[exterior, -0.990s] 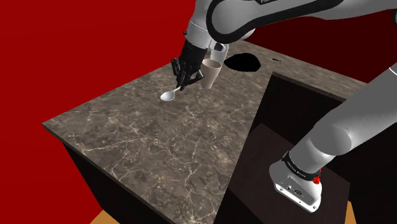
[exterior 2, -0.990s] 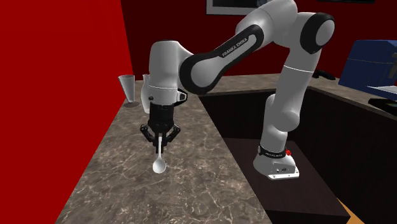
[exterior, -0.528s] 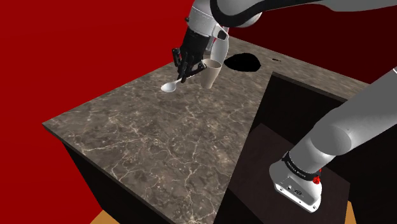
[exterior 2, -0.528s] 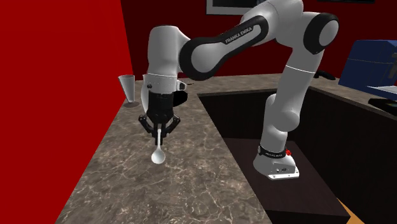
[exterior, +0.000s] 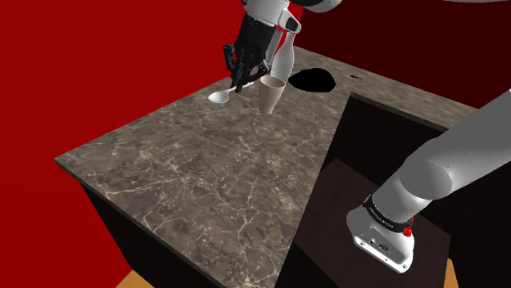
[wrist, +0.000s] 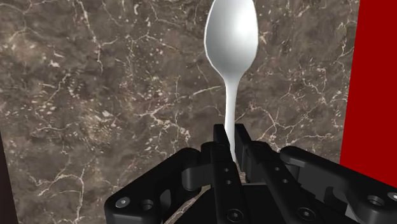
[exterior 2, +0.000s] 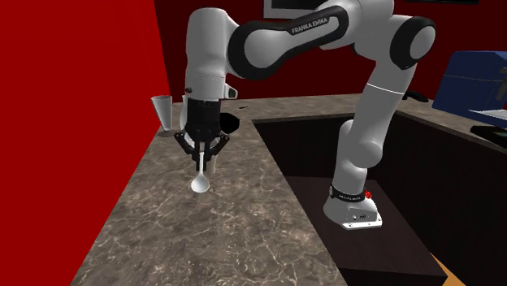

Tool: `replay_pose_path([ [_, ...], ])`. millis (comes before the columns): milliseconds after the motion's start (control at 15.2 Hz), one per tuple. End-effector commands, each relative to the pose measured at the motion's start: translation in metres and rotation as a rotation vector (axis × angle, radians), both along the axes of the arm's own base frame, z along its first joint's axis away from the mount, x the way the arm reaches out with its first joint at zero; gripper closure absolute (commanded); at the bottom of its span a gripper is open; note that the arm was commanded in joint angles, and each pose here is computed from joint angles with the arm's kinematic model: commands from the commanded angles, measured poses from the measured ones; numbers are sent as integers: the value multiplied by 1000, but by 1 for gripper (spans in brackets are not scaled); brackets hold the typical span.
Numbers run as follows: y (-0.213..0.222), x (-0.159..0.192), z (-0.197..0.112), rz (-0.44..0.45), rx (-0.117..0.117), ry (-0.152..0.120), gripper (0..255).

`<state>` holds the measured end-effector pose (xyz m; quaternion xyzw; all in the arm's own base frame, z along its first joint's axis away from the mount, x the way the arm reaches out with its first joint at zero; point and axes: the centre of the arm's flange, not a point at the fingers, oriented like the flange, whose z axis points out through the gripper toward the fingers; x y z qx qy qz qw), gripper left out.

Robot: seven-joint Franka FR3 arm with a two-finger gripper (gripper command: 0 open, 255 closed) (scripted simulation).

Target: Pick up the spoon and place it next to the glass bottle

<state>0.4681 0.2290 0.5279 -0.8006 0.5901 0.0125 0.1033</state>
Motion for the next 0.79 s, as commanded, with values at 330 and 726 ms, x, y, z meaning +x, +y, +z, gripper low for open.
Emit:
replay_pose_path([
  [330, 1, 1, 37, 0, 0, 0, 255],
  [726, 1, 1, 69, 0, 0, 0, 255],
])
